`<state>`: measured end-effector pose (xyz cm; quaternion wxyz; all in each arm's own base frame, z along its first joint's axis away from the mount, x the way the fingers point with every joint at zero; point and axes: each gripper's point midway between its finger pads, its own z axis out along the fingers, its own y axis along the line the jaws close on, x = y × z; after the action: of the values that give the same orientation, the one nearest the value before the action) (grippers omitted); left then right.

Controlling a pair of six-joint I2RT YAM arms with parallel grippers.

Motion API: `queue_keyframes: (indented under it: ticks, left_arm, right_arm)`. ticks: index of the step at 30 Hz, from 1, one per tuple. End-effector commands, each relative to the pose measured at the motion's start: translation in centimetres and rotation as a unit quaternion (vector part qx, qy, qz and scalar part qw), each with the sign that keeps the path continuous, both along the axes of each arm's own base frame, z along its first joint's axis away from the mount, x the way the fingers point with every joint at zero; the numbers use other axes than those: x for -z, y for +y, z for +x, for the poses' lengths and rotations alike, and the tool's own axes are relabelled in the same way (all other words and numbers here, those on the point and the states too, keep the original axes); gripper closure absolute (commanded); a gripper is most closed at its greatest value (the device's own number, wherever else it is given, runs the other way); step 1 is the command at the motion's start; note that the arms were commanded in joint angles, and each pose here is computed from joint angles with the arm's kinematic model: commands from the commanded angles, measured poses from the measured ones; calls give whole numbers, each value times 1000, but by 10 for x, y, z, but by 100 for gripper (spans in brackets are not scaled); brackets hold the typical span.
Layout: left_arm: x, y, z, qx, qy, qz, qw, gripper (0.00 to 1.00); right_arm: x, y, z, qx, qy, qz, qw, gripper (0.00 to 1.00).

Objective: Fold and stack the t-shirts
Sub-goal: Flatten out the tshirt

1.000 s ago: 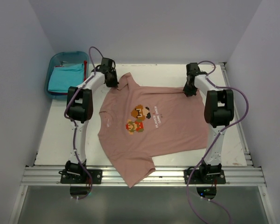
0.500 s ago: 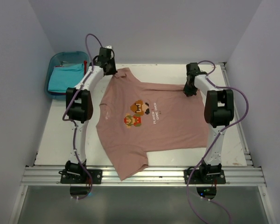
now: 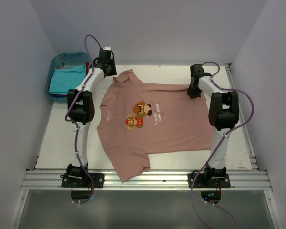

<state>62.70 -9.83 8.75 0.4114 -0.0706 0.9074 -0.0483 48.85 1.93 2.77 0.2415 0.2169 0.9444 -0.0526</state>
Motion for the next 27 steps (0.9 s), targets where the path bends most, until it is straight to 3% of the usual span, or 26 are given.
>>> queue_keyframes:
  ticks: [1,5,9,19,27]
  left_arm:
    - [-13,10,11,-4,-31,-13,999,60]
    - [-3,0,0,21,-6,-30,999,61]
    - [-5,-29,-10,87,-12,-87,992,62]
    - [7,-35,-20,94,10,-115,989,67]
    - [-35,-37,-19,102,-36,-119,987,67]
  right_arm:
    - [-8,-2,7,-4,-13,-8,1000,100]
    - [-7,0,8,-4,-14,-6,1000,100]
    - [-5,0,9,-5,-12,-3,1000,100]
    - [1,0,7,-4,-6,-5,1000,100]
    - [1,0,8,-6,-5,-6,1000,100]
